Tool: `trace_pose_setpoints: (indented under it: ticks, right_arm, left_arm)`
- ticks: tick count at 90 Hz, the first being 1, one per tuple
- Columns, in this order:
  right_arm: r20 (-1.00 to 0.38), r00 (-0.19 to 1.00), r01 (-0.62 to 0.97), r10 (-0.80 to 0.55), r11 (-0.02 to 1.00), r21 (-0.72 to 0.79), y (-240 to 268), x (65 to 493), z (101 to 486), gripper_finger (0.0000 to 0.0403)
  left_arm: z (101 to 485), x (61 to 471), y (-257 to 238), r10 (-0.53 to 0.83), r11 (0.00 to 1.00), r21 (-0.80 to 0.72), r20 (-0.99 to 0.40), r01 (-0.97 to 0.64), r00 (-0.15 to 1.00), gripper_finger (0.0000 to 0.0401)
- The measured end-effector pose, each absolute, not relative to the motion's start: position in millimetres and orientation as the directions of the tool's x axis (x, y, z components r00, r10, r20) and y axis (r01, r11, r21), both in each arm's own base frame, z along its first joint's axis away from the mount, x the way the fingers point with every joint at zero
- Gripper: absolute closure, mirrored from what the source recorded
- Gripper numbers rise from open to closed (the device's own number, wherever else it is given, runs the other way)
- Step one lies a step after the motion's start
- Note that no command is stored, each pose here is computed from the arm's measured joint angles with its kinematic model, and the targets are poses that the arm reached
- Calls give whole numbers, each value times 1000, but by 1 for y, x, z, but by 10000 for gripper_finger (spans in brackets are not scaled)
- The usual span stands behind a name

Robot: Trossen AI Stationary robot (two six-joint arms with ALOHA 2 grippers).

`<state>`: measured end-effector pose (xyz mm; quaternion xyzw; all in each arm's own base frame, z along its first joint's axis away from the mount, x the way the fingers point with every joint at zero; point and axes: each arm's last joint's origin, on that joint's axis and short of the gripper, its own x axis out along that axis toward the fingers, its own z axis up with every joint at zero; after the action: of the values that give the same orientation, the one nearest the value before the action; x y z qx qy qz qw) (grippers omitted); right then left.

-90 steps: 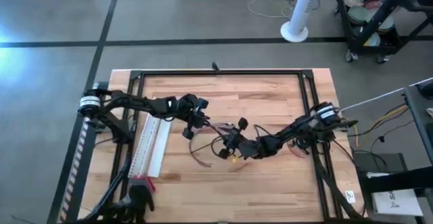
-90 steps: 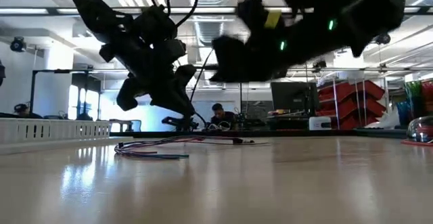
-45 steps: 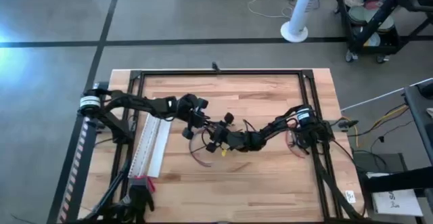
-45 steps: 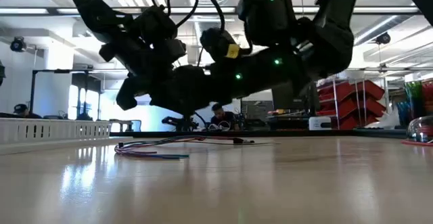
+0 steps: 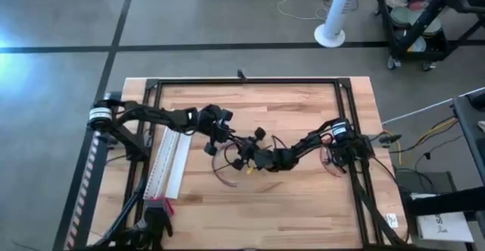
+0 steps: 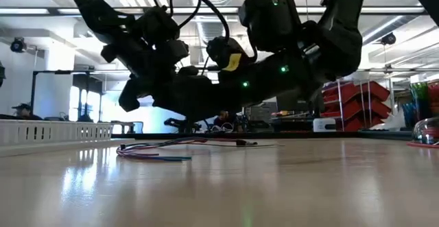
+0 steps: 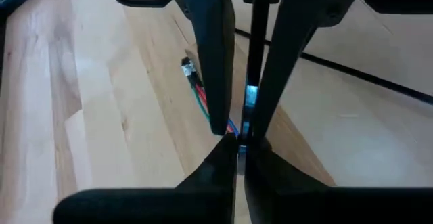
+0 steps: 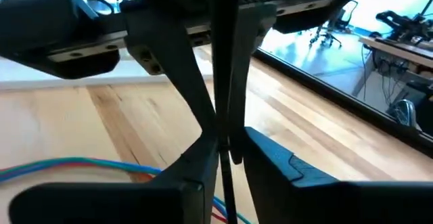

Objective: Ziptie cables
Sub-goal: Wrap the cable wires using black ziptie

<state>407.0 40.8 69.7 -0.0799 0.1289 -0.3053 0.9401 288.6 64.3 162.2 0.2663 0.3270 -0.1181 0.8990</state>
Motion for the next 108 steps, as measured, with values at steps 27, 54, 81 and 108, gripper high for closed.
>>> trace_pose_setpoints:
  ticks: [27,54,81,108]
  right_arm:
    - [-183,795,539,-578,812,-224,41,411,73,318]
    - [-202,789,536,-580,810,-237,41,410,71,396]
    - [-164,811,520,-562,820,-240,48,410,104,401]
    - [-109,797,533,-594,776,-337,70,387,165,401]
  left_arm:
    - [162,289,64,-40,831,400,-650,386,759,401]
    - [162,288,64,-39,832,396,-656,388,754,401]
    - [156,289,66,-48,829,386,-672,404,739,401]
    - [145,290,72,-50,838,362,-694,409,718,401]
